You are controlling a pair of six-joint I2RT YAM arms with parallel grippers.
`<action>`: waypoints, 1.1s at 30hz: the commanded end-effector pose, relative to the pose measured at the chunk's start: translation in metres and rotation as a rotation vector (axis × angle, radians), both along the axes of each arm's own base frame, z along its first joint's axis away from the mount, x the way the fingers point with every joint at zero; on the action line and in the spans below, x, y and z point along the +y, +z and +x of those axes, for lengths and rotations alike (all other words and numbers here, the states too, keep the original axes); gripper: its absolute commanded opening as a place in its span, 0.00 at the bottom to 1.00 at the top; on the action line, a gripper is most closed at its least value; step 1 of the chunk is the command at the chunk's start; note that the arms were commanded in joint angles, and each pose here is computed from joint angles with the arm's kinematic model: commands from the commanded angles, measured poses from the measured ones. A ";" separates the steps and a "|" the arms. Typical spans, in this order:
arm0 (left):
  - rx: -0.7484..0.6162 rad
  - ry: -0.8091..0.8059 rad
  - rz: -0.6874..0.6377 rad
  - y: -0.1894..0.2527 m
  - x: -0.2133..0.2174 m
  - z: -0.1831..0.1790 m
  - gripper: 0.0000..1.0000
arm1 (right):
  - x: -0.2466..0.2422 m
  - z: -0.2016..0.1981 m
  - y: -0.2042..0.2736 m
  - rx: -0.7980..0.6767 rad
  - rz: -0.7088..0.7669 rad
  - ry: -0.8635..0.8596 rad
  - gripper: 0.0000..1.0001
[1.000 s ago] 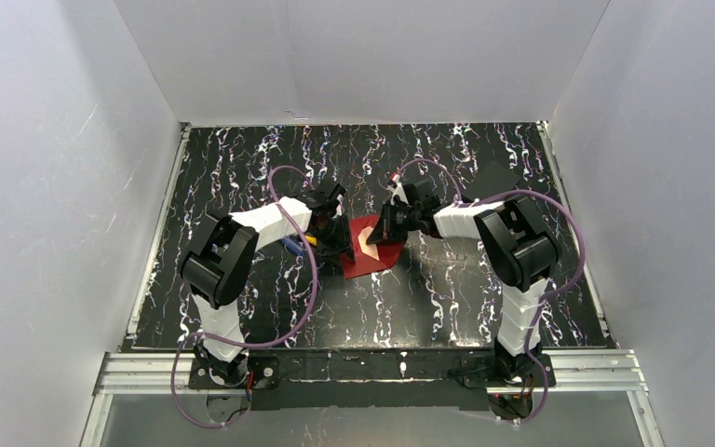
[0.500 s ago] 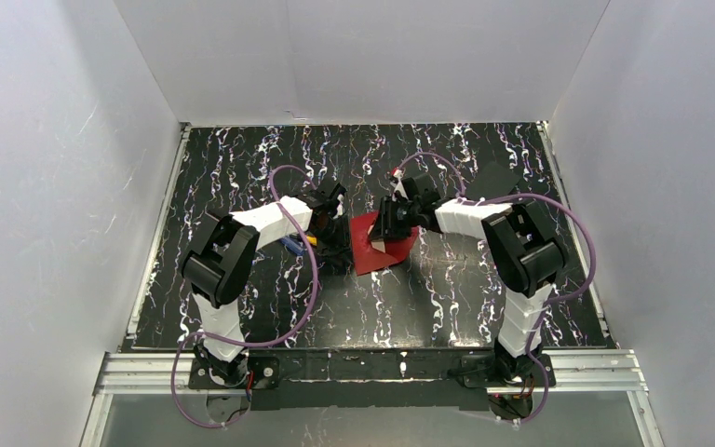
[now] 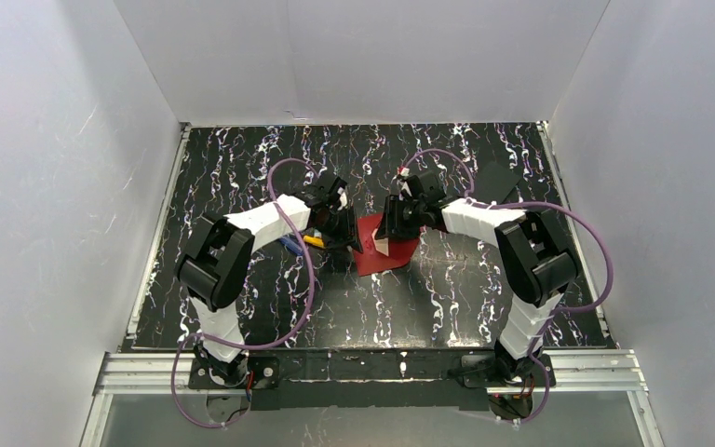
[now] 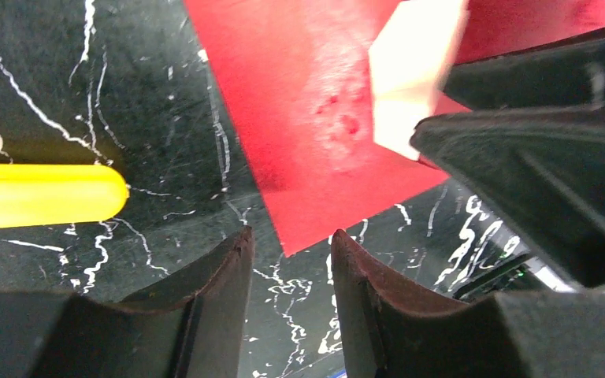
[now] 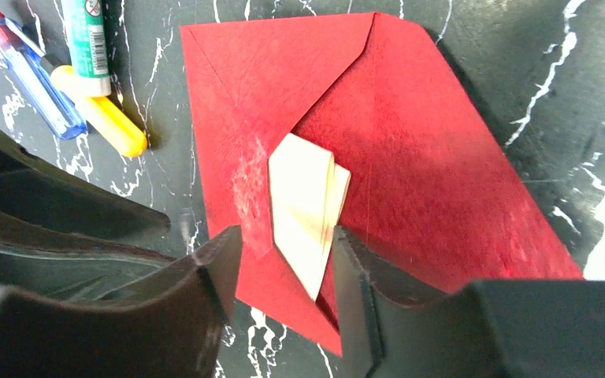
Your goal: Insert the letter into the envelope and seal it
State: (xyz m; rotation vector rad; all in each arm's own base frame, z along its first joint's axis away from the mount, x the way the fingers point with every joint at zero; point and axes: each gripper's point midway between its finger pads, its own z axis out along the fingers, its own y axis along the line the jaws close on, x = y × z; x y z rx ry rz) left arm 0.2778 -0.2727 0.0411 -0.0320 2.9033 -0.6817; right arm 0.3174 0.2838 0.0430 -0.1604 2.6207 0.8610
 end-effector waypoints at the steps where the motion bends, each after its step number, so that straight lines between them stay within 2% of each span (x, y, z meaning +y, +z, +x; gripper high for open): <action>1: -0.095 0.006 -0.087 0.045 -0.016 0.016 0.40 | -0.010 0.005 0.019 -0.027 -0.044 -0.048 0.60; 3: -0.102 0.023 -0.083 0.045 -0.017 0.021 0.40 | -0.016 0.003 0.020 -0.009 -0.079 -0.072 0.65; 6: -0.089 0.044 -0.048 0.039 -0.016 0.027 0.40 | -0.021 0.002 0.021 -0.007 -0.098 -0.091 0.65; 11: -0.053 0.122 0.122 0.020 0.008 0.031 0.42 | -0.014 0.001 0.016 -0.005 -0.061 -0.072 0.54; 16: -0.033 0.091 0.152 0.005 0.007 0.034 0.50 | -0.003 0.007 0.011 -0.002 -0.012 -0.076 0.41; 24: 0.010 0.059 0.155 -0.014 -0.003 0.041 0.53 | -0.005 0.016 0.000 0.007 -0.058 -0.084 0.40; 27: 0.024 0.054 0.156 -0.018 -0.004 0.040 0.51 | -0.003 0.015 -0.007 0.026 -0.060 -0.074 0.36; 33: 0.069 0.031 0.137 -0.027 -0.009 0.033 0.40 | 0.003 0.012 -0.016 0.055 -0.030 -0.061 0.29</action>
